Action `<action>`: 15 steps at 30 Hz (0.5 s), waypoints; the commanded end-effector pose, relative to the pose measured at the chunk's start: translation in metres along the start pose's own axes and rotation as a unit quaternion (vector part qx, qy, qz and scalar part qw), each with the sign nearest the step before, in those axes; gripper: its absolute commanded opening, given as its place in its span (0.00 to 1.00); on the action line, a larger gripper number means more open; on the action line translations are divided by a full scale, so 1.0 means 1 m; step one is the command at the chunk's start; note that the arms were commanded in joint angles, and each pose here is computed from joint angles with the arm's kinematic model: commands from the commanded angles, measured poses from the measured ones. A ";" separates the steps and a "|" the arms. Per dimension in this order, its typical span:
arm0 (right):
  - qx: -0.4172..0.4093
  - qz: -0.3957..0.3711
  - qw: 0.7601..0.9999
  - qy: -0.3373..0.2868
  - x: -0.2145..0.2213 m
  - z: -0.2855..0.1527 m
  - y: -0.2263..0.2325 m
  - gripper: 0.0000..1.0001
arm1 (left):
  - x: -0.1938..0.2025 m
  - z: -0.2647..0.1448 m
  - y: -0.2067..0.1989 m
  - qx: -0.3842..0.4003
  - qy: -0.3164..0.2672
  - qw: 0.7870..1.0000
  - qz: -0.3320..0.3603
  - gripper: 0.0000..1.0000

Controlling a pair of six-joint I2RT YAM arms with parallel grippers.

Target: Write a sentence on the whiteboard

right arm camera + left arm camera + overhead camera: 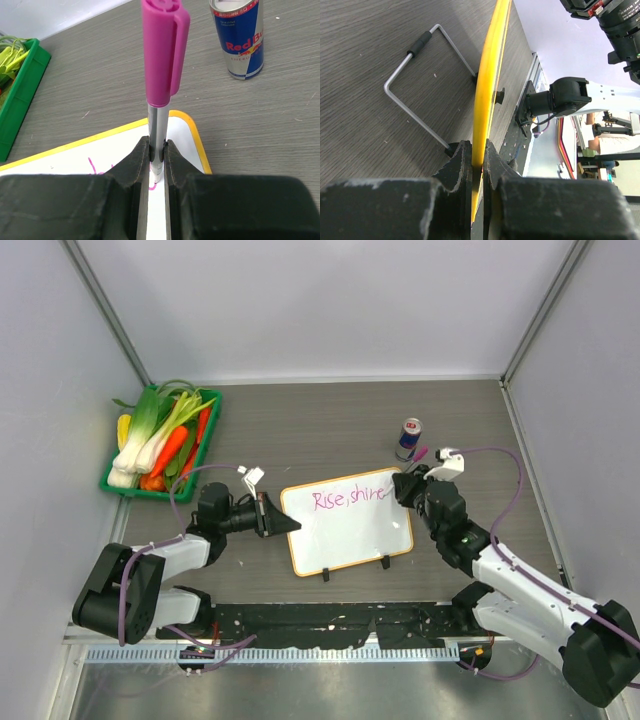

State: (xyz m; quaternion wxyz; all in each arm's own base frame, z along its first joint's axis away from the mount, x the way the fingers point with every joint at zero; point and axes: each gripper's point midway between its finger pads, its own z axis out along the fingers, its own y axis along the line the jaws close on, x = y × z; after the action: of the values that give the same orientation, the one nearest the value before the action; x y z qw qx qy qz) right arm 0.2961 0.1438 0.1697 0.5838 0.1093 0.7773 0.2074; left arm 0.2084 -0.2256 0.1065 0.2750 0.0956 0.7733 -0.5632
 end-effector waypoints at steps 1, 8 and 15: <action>0.004 0.007 0.999 -0.043 -0.033 -0.002 0.007 0.01 | -0.002 0.001 0.022 -0.050 -0.013 0.999 0.012 0.00; -0.048 0.042 0.994 -0.089 -0.061 -0.029 0.021 0.01 | -0.002 0.001 0.022 -0.049 -0.014 0.999 0.012 0.00; -0.052 0.043 0.993 -0.092 -0.059 -0.041 0.016 0.01 | -0.001 -0.002 0.019 -0.048 -0.017 0.999 0.017 0.00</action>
State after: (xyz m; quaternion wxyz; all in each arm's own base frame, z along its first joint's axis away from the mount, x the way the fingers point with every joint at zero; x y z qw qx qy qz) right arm 0.2768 0.1290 0.2389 0.6469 0.1274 0.7049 0.2616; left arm 0.2082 -0.2257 0.1071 0.2760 0.0967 0.7728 -0.5633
